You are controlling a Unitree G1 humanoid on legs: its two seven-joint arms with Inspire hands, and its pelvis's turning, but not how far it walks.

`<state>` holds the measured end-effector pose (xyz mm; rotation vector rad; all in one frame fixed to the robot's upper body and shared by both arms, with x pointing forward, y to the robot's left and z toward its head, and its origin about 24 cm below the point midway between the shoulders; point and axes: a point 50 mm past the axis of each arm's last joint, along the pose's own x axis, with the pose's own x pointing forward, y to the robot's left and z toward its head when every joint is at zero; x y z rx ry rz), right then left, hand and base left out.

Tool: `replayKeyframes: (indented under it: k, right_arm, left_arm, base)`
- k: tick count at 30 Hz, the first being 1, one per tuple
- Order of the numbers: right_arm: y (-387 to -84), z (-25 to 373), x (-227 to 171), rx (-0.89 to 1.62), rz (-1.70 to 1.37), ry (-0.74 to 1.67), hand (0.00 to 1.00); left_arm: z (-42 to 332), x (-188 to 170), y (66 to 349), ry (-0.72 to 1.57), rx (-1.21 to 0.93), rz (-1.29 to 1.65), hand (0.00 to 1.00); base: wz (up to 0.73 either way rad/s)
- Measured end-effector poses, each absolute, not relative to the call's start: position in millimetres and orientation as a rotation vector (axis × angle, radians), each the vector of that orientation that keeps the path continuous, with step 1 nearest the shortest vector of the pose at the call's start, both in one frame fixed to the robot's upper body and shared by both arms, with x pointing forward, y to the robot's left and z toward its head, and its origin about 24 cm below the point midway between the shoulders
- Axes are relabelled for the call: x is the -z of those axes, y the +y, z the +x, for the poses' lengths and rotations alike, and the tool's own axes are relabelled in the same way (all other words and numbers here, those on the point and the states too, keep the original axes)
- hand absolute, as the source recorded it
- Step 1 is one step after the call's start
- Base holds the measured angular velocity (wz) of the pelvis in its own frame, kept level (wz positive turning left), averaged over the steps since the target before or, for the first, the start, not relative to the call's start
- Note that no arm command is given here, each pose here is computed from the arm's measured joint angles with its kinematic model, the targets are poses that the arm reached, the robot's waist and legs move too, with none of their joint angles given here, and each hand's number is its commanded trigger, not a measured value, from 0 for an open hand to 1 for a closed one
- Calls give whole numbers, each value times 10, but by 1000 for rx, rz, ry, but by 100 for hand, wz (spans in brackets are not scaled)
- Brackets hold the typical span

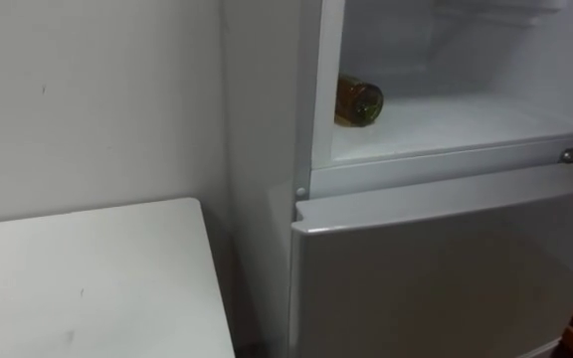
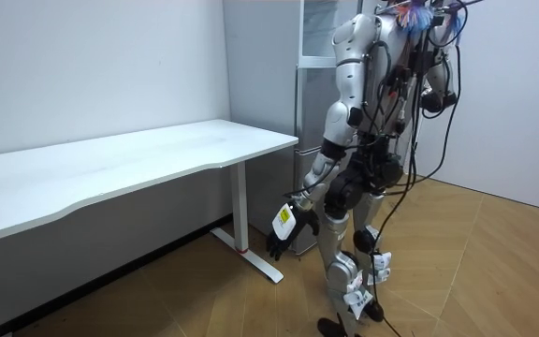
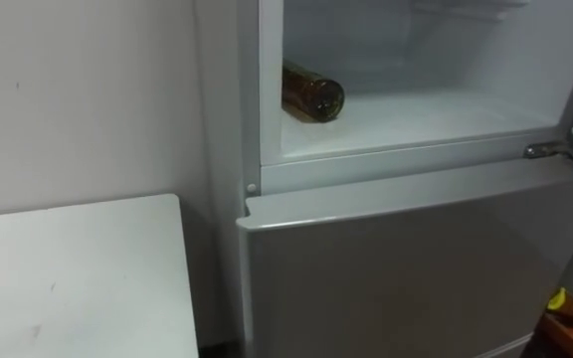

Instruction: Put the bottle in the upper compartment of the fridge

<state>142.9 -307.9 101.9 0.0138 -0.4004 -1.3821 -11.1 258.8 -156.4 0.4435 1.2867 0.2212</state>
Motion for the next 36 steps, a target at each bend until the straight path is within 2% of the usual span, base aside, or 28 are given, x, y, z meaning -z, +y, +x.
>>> replayKeyframes:
  k: [17, 24, 36]
  right_arm:
    - [-2887, 1548, -1078, 1194, 36, -415, 0]
    - [-2712, 1636, -1096, 988, -139, -444, 0]
    - [-2617, 1759, -1162, 739, -268, -442, 0]
  left_arm:
    - [-96, 1567, 2576, 1282, -204, 457, 0]
    - [-62, 1569, 2560, 1271, -185, 467, 0]
    - [88, 1546, 2586, 1222, -173, 494, 0]
  base:
    - [1]
    - [10]
    - [3]
